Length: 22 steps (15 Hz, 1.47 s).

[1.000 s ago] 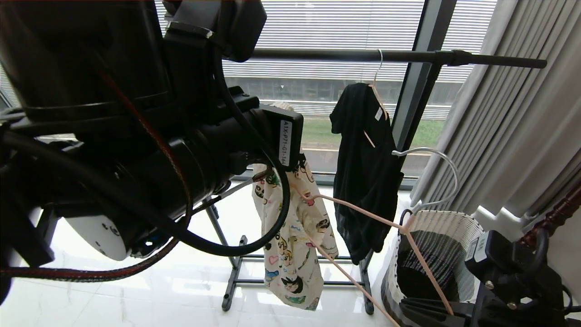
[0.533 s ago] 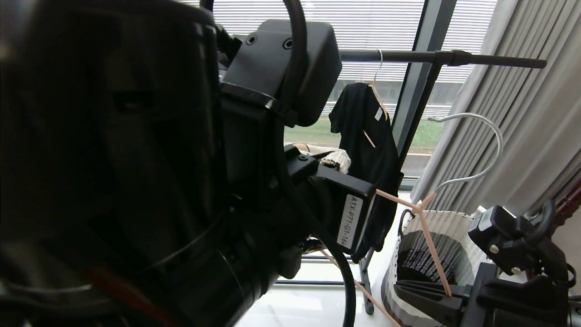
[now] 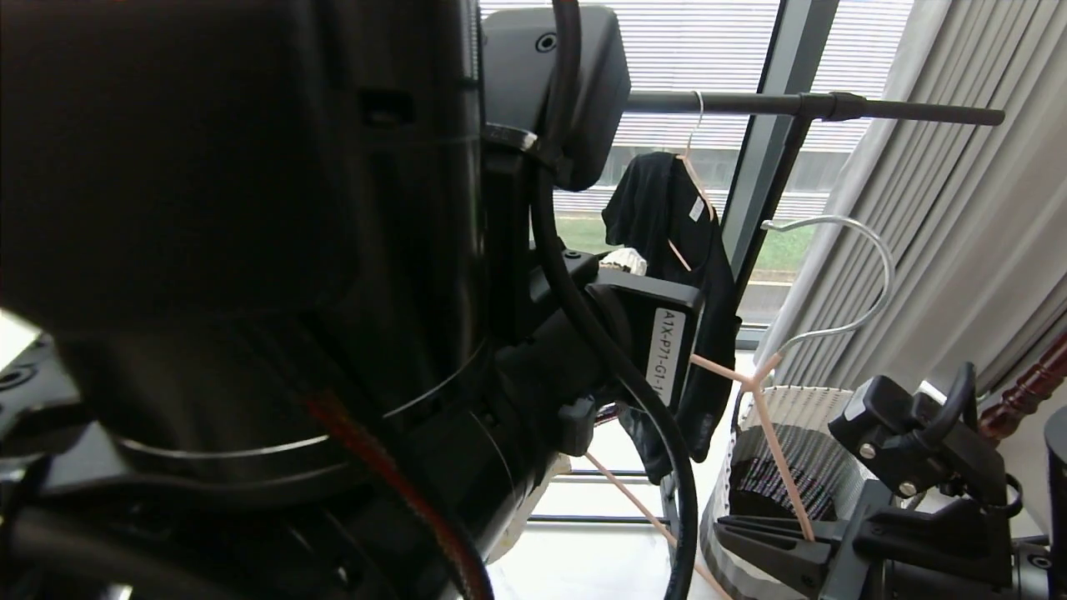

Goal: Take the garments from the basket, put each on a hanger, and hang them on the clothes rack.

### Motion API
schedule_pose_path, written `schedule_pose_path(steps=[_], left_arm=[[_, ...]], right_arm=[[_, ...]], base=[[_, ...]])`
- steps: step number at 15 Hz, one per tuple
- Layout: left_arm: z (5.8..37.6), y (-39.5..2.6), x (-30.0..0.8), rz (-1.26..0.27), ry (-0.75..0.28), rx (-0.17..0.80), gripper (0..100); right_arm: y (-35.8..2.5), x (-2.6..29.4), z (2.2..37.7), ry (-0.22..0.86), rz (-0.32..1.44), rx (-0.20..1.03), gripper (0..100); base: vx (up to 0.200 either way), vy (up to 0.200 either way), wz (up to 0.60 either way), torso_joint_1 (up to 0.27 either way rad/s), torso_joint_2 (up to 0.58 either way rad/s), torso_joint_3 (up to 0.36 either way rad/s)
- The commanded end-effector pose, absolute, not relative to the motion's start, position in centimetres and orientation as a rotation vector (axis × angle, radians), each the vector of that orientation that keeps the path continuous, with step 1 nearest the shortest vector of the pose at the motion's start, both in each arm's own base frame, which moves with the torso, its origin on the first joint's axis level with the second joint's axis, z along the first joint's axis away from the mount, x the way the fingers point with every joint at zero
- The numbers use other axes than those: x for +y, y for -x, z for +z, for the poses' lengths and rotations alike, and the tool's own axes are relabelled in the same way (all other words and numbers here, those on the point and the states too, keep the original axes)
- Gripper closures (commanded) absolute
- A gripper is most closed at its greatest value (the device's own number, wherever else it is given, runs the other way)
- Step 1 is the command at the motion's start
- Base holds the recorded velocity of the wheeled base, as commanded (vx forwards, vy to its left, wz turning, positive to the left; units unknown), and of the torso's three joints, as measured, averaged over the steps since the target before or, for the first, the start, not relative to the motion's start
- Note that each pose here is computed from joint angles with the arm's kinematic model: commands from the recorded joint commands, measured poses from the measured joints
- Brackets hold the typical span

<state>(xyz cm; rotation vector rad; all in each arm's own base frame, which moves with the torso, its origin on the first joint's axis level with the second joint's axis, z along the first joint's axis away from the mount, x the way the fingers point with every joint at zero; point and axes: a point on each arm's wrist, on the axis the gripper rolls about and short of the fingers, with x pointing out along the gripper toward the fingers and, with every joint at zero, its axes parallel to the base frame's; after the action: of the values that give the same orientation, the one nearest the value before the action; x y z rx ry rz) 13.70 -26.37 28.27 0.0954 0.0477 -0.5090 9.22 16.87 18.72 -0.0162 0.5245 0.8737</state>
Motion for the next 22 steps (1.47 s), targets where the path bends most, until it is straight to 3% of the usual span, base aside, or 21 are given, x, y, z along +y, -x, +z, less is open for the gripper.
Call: schedule_pose_path(steps=[1,13,18,22], left_arm=[[28.0,-14.6,-25.8,-0.475,-0.130,0.049,100],[27.8,-15.3,-25.5,-0.460,-0.167,0.045,100],[27.2,-11.2,-28.2,-0.645,-0.123,0.067,100],[26.2,-11.4,-29.4,-0.556,-0.098,0.088,100]], right_arm=[[-8.4,15.4,19.2,0.022,0.874,0.534,100],[-4.1,7.9,19.2,0.187,0.994,0.701,100],[-4.8,9.2,19.0,0.186,0.976,0.724,100],[-6.0,10.2,19.5,0.111,0.931,0.673,100]], base=[[0.000,0.000,0.00,0.000,0.00,0.000],[0.000,0.000,0.00,0.000,0.00,0.000],[0.000,0.000,0.00,0.000,0.00,0.000],[0.000,0.000,0.00,0.000,0.00,0.000]])
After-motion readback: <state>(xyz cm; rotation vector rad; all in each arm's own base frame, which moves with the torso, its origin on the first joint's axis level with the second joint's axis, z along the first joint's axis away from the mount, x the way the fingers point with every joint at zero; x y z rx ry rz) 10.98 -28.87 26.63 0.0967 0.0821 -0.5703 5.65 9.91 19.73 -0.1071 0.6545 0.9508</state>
